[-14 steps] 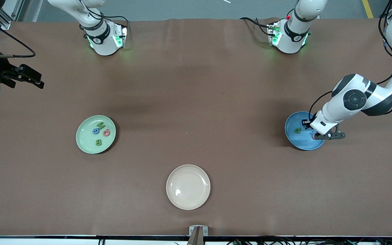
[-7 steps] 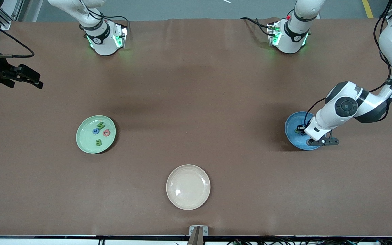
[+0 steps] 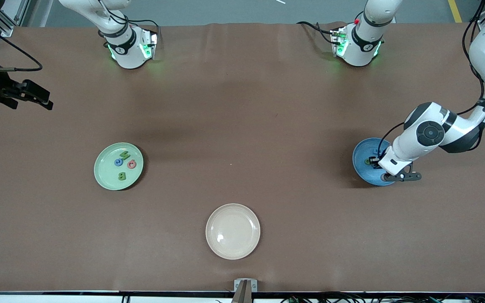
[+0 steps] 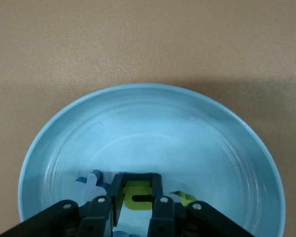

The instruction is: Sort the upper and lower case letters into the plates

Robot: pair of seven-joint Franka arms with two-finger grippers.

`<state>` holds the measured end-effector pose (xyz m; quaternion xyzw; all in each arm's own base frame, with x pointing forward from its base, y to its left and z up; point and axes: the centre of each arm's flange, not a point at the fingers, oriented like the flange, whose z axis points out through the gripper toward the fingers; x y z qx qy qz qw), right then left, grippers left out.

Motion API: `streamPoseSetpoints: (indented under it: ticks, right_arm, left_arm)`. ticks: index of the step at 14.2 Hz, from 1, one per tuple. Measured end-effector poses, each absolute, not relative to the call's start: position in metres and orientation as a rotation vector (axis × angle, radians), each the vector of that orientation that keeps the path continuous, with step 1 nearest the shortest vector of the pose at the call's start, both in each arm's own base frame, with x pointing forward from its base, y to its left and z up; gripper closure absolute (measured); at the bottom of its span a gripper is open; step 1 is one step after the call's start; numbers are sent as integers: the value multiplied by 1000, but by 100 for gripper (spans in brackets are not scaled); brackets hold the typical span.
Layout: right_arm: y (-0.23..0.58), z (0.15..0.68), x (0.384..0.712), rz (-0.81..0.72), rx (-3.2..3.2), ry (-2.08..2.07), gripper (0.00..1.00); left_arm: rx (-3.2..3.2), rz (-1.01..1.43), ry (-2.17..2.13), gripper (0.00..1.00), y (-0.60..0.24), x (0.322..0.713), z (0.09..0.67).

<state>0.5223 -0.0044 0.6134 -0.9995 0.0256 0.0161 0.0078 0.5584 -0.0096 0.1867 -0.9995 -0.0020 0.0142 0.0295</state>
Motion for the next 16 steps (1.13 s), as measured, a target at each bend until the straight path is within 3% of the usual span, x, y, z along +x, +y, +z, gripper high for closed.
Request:
streamPoseSetpoints:
  ticks: [1, 8, 12, 16]
  right_arm:
    - [-4, 613, 522, 50, -3124, 80, 0]
    - [-4, 613, 522, 51, -3124, 80, 0]
    - [-4, 613, 522, 54, -3122, 79, 0]
    - [-2, 612, 522, 57, -3115, 77, 0]
  left_arm:
    - [-3082, 44, -3, 68, -11, 558, 186]
    - [-3083, 24, -8, 1, -11, 564, 191]
    - [-3180, 48, -91, 0, -23, 577, 227]
    - [-3331, 32, -84, 0, -7, 601, 307]
